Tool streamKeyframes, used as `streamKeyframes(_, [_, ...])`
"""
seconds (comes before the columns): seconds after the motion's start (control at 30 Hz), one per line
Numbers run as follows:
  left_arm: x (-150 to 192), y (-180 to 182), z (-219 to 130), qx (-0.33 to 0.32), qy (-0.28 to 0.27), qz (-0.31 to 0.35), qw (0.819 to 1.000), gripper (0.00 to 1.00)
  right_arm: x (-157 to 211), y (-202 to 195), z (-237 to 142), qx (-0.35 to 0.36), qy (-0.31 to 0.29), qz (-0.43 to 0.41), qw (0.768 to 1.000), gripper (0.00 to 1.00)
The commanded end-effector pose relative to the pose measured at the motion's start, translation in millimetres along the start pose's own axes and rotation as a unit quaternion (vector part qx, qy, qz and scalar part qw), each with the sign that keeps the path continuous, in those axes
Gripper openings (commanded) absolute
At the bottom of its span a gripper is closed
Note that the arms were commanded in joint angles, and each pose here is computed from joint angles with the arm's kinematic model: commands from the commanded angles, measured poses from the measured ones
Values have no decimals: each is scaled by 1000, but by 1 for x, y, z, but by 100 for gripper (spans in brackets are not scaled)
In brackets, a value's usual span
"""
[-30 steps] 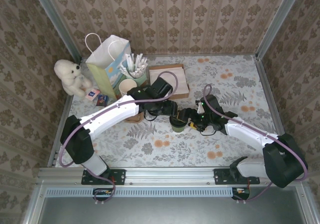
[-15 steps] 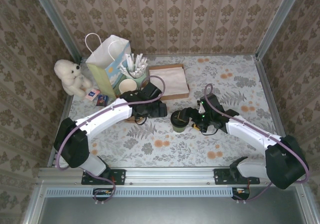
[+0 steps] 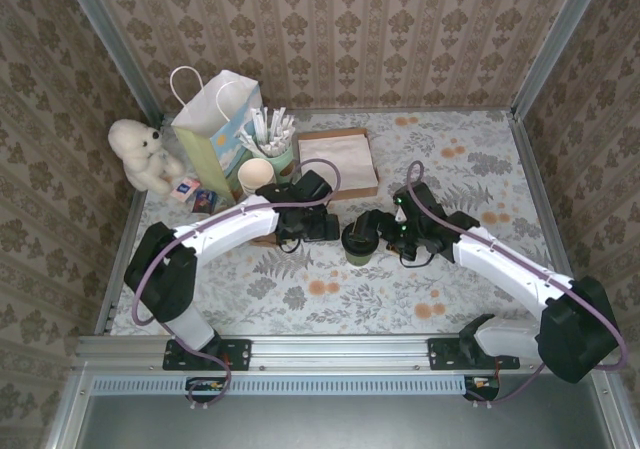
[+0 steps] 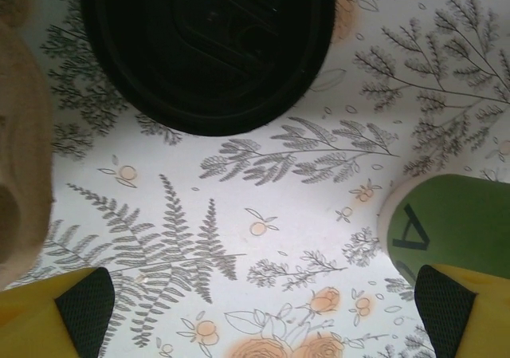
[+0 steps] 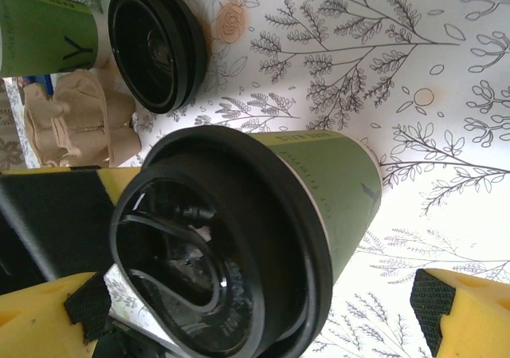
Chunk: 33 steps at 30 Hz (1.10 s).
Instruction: Pack the takeout coffee
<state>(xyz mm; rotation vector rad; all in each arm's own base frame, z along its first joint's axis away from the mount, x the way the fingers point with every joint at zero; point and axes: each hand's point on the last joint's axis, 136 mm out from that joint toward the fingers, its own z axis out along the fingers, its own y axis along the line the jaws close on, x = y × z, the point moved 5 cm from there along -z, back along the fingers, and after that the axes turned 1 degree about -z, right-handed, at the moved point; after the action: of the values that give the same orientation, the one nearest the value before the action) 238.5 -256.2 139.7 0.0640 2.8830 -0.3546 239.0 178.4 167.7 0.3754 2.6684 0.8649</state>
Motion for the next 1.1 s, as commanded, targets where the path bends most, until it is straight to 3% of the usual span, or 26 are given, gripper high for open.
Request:
streamKeyframes(0.0, [9, -2, 8, 7, 25, -1, 1000, 100, -3, 2, -7, 41, -12, -14, 999, 100])
streamKeyframes(0.7, [12, -4, 15, 13, 38, -6, 999, 100, 4, 19, 8, 158, 26, -126, 979, 100])
streamKeyframes(1.07, [9, -6, 15, 10, 36, -4, 999, 100, 3, 23, 15, 179, 28, -144, 973, 100])
